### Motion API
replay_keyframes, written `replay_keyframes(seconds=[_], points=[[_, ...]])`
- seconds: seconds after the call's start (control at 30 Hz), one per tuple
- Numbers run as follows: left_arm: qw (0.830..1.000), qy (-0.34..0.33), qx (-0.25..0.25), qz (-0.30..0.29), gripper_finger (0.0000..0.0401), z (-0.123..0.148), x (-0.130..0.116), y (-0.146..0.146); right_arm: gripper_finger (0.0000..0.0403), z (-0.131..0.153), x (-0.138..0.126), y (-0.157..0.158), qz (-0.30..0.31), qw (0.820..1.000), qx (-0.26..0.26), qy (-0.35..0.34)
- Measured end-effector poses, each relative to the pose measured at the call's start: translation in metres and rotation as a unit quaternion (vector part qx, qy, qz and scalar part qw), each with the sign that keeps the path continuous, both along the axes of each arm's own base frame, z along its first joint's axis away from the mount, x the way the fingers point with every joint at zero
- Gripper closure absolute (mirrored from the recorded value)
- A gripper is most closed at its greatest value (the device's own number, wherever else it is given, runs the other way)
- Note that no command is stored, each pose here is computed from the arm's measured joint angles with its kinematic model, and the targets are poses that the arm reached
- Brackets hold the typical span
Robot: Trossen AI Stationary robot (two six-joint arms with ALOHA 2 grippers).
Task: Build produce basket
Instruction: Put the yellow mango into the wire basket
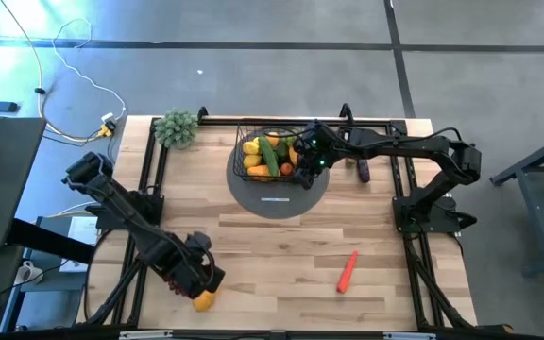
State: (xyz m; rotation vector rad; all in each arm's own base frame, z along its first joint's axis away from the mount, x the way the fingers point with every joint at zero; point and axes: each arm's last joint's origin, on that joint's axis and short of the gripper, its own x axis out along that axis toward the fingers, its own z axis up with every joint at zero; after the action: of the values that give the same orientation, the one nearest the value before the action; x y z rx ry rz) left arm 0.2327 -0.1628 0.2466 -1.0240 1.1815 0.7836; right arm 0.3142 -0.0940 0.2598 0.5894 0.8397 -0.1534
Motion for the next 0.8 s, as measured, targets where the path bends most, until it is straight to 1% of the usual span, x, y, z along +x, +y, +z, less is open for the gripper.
replay_keyframes(seconds=[0.33,0.53,0.8], points=[[1.0,0.011,-0.022,0.015,0.0135,-0.031,0.017,-0.022,0.0167,-0.001,-0.001,0.0,-0.001,1.0,0.002,0.005],[0.999,0.027,-0.032,0.014,0.0135,-0.046,0.024,-0.028,0.0167,-0.002,-0.002,0.0,0.001,1.0,0.003,0.013],[0.998,0.045,-0.026,0.03,0.0135,-0.058,0.027,-0.031,0.0167,-0.002,-0.003,0.001,0.002,1.0,0.003,0.017]])
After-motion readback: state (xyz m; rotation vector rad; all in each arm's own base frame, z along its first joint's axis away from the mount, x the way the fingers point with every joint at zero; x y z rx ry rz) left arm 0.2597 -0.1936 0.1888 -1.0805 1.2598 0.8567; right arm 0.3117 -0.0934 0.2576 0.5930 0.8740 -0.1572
